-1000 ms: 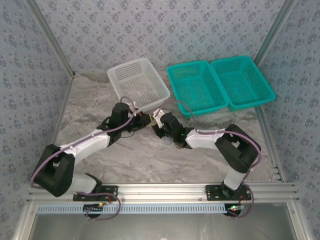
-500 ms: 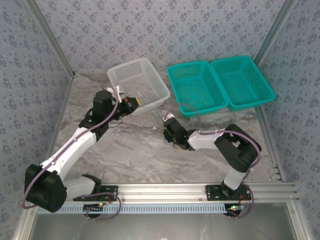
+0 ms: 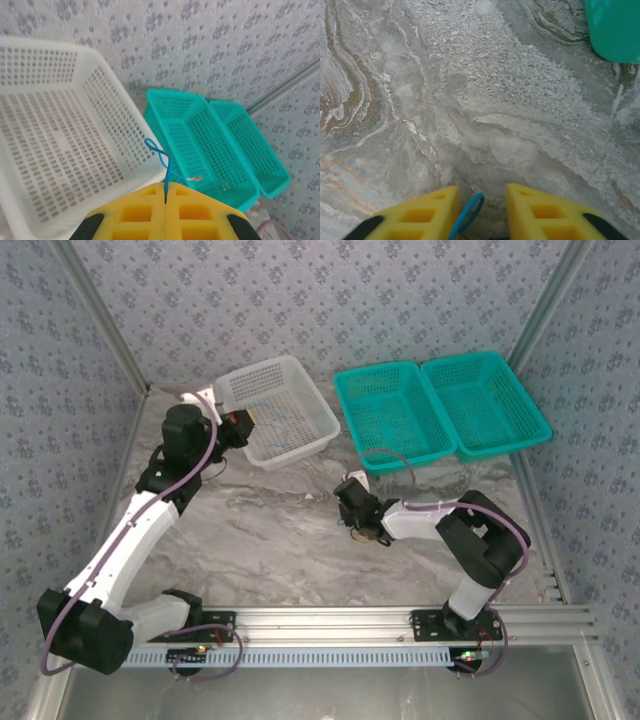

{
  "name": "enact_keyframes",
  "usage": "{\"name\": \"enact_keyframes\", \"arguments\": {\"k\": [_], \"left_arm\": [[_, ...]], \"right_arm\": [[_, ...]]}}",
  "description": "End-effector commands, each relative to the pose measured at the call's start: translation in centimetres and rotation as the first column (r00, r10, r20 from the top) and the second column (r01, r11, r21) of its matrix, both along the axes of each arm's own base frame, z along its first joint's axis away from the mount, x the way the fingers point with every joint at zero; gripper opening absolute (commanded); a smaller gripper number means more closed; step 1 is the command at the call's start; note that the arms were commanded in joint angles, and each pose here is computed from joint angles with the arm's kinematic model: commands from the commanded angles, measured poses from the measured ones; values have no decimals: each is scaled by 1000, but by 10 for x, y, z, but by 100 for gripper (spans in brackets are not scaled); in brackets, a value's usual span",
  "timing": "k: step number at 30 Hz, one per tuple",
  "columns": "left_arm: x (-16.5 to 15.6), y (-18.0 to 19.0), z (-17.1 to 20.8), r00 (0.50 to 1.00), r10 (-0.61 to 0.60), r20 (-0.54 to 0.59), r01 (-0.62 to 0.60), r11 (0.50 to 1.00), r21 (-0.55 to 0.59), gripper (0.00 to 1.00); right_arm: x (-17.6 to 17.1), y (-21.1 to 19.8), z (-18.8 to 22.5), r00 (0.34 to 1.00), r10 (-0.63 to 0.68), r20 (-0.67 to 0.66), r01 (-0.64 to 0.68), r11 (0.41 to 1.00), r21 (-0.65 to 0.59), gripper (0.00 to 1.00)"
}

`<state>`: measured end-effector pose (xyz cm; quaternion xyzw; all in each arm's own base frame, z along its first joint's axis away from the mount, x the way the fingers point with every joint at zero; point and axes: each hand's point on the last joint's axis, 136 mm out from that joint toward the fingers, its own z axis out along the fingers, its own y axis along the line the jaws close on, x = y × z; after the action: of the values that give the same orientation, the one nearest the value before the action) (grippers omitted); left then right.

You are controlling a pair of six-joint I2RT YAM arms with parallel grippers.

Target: Untangle the cables

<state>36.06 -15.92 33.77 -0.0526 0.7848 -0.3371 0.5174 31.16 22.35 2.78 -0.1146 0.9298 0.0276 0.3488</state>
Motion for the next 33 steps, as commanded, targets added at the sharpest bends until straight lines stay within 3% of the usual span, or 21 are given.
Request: {"name": "enact_keyframes", "arguments": {"k": [1, 3, 7, 8, 9, 10, 18, 26, 33], "left_arm": [[11, 6, 16, 999, 26, 44, -29, 998, 64, 0], [19, 4, 14, 999, 28, 41, -32, 995, 93, 0], [40, 6, 0, 997, 69, 17, -71, 988, 137, 0], [45, 7, -3, 997, 78, 9, -78, 987, 142, 0], [50, 6, -7, 997, 79, -2, -77, 986, 150, 0], [54, 5, -10, 997, 83, -9, -81, 985, 155, 0], [94, 11, -47, 982, 173, -74, -152, 961, 231, 0], [124, 22, -97, 942, 262, -211, -198, 939, 283, 0], [144, 25, -130, 906, 275, -320, -150, 919, 364, 16]], "right_arm": [[-3, 1, 21, 1000, -8, 22, 7, 998, 65, 44], [-2, 3, 39, 998, -7, 56, 0, 994, 112, 57], [-2, 2, 69, 994, -26, 110, 7, 985, 173, 73], [-2, 1, 75, 992, -32, 118, 10, 983, 184, 81], [-3, -1, 81, 991, -42, 126, 17, 980, 196, 98], [-3, -2, 86, 990, -50, 132, 22, 978, 206, 100], [-10, -23, 109, 971, -185, 149, 131, 940, 314, 100], [-17, -36, 109, 966, -231, 113, 186, 932, 312, 100], [-24, -49, 106, 955, -284, 86, 245, 918, 313, 100]]}}
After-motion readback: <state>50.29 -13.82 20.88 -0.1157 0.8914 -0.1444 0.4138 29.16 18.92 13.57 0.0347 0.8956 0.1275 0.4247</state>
